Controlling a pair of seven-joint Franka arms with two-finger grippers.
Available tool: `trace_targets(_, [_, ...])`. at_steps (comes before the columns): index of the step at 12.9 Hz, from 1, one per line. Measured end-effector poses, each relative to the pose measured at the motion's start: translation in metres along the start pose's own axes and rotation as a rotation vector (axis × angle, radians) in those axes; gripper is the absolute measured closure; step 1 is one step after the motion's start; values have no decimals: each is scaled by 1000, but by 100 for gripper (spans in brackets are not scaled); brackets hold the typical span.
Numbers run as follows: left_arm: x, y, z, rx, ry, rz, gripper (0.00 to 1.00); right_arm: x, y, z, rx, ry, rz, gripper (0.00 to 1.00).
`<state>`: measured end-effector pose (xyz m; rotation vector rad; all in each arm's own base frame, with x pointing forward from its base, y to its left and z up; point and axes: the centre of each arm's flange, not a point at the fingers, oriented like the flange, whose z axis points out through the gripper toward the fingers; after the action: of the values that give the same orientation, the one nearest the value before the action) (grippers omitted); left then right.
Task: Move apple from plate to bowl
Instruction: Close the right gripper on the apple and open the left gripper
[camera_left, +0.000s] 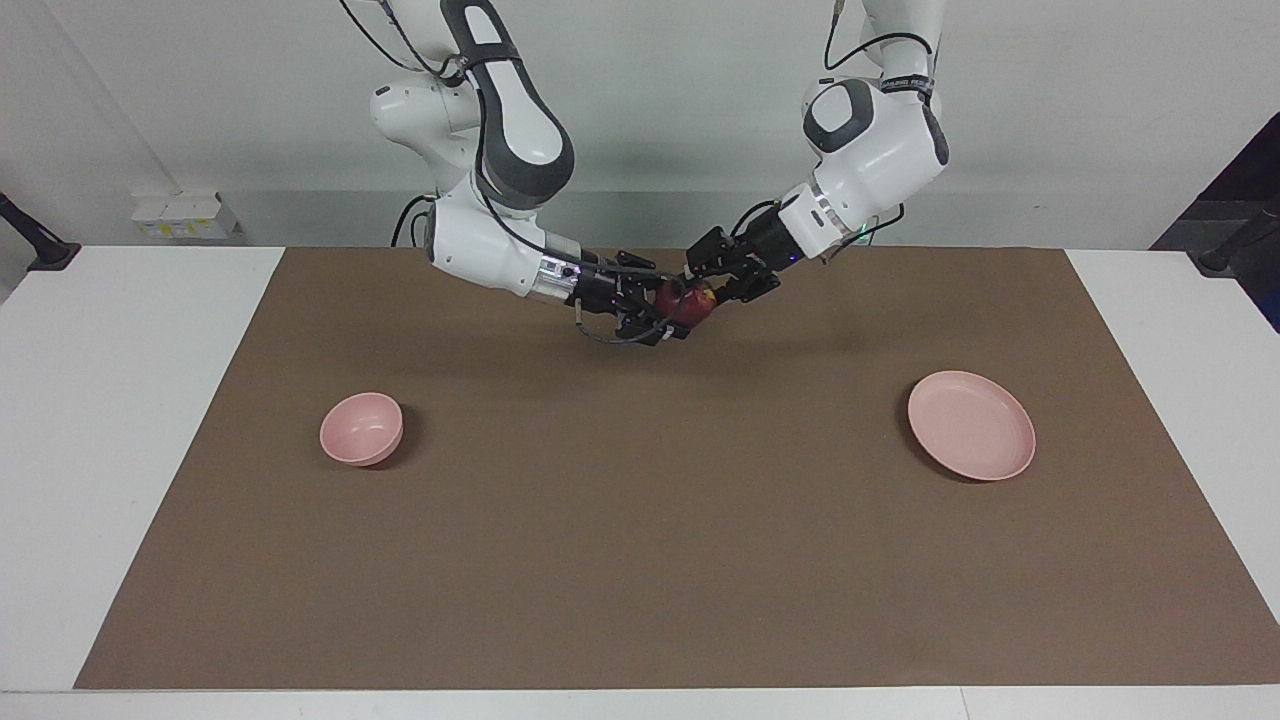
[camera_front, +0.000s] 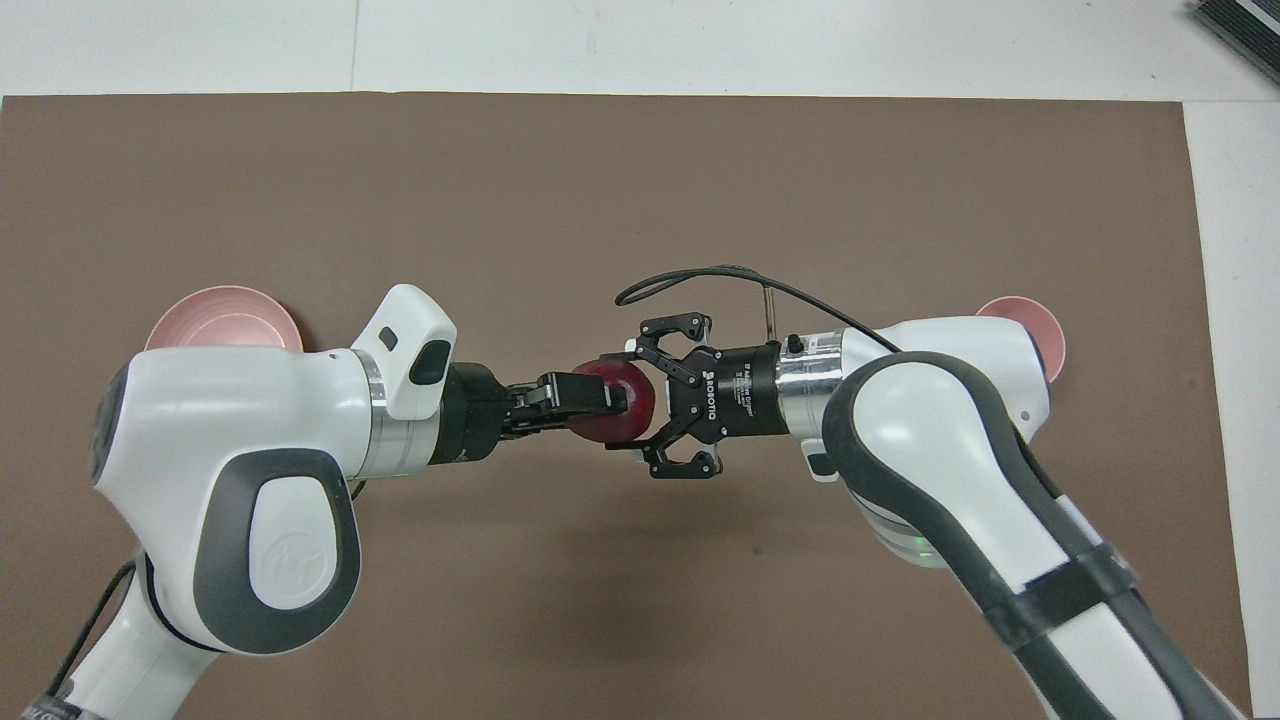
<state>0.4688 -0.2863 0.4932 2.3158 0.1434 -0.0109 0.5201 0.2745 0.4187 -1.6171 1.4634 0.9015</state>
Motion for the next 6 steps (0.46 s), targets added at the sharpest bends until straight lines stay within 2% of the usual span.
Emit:
trace_targets(2, [1,4,-2,-3,4,-22,25,-2,-2,-2,6,-1,-3,19])
trace_targets(3, [0,8,-3,2,6,-11,16,0,-3,-3,10,1,-2,19])
trace_targets(4, [1,12,-5,25,12,11,4,1,-4,-3,13,7,-1,19])
trace_targets(6, [4,10,-9,108,30,69,0,4,-9,-10,18,29,-16,19])
